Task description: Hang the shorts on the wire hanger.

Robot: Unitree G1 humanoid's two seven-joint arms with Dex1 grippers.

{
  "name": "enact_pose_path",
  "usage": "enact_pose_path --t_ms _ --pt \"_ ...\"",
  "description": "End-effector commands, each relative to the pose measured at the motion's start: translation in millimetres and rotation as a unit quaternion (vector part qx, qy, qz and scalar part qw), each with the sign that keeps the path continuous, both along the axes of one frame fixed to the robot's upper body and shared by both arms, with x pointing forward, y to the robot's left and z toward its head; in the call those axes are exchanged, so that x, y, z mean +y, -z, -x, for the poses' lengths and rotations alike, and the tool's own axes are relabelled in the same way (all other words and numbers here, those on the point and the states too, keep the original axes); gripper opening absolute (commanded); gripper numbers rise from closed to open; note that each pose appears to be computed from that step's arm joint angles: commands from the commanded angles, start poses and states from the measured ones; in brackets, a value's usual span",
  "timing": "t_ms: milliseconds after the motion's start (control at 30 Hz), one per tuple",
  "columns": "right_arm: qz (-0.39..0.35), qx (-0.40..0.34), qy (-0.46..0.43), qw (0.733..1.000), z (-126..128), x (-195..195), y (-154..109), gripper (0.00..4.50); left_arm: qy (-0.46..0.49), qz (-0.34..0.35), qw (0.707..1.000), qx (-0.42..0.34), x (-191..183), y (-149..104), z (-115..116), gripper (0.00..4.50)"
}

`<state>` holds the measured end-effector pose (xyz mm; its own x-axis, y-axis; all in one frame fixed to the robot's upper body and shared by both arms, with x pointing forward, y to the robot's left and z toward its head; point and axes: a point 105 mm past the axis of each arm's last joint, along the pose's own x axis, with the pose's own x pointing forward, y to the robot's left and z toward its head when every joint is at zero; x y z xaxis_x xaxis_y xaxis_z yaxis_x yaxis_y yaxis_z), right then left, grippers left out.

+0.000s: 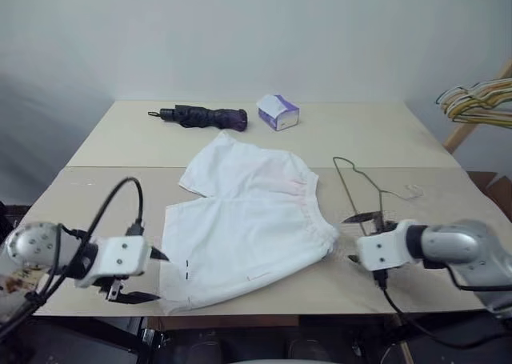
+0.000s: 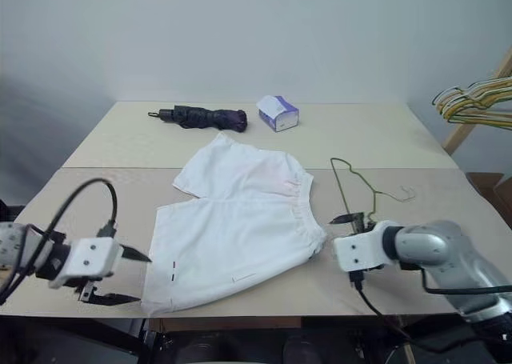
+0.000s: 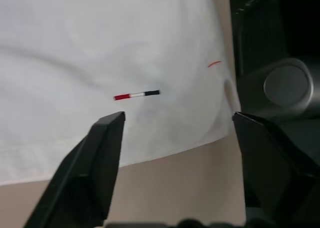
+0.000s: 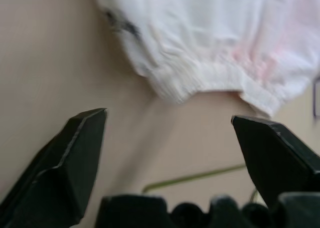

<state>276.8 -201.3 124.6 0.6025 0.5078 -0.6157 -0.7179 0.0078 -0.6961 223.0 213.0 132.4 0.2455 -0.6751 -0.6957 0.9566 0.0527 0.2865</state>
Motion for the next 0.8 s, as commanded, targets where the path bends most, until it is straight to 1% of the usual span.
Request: enact_pose_path --t_ms 33,67,100,133,167,200,267,300,333,400,467,533,633,700,800 --pt "-0.086 -0.043 0.142 0.985 -33.9 -18.7 -26.0 4.50 -0.027 0.074 0.995 -0.068 -18.0 -25.4 -20.6 4.45" --pt "-0.102 -0.048 0.179 0.977 -41.9 -23.1 -26.2 4.50 -0.019 0.083 0.994 -0.074 -23.4 -27.9 -21.1 4.45" --pt "-0.128 -0.035 0.222 0.966 -49.8 -27.5 -24.1 4.50 -0.010 0.093 0.992 -0.082 -29.6 -30.3 -21.9 4.45" --pt "-0.177 -0.029 0.279 0.943 -61.4 -33.0 -22.6 4.50 -0.006 0.120 0.989 -0.092 -38.9 -34.7 -24.4 4.45" --pt "-0.209 -0.019 0.316 0.925 -68.4 -35.3 -20.4 4.50 -0.005 0.139 0.985 -0.098 -45.1 -38.1 -26.3 4.45" --pt "-0.250 0.005 0.368 0.896 -77.1 -39.4 -14.0 4.50 -0.006 0.166 0.980 -0.109 -52.9 -43.7 -30.0 4.45" --pt "-0.300 0.052 0.433 0.849 -86.4 -40.4 -2.3 4.50 -0.007 0.203 0.972 -0.119 -62.7 -51.8 -34.0 4.45" --pt "-0.316 0.074 0.455 0.829 -89.6 -38.7 4.4 4.50 -0.004 0.220 0.968 -0.120 -66.9 -55.4 -34.8 4.45" --pt "-0.320 0.085 0.472 0.817 -93.1 -37.5 10.9 4.50 -0.002 0.233 0.965 -0.119 -70.1 -58.0 -35.3 4.45" --pt "-0.321 0.092 0.491 0.804 -97.9 -36.7 18.4 4.50 0.000 0.245 0.962 -0.119 -73.9 -60.5 -36.5 4.45" --pt "-0.321 0.099 0.507 0.794 -103.2 -34.1 28.5 4.50 0.011 0.238 0.964 -0.121 -80.8 -57.7 -37.4 4.45" --pt "-0.320 0.104 0.514 0.789 -105.4 -32.2 33.8 4.50 0.022 0.231 0.965 -0.121 -84.6 -54.8 -36.3 4.45" --pt "-0.303 0.146 0.524 0.782 -99.4 -27.9 52.5 4.50 0.035 0.224 0.967 -0.113 -86.3 -51.8 -34.7 4.45" --pt "-0.299 0.162 0.529 0.777 -96.5 -27.3 59.8 4.50 0.036 0.223 0.967 -0.116 -86.7 -51.7 -35.6 4.45" --pt "-0.303 0.180 0.544 0.761 -93.4 -30.4 66.8 3.92 0.036 0.230 0.965 -0.121 -87.0 -55.1 -37.5 4.50"
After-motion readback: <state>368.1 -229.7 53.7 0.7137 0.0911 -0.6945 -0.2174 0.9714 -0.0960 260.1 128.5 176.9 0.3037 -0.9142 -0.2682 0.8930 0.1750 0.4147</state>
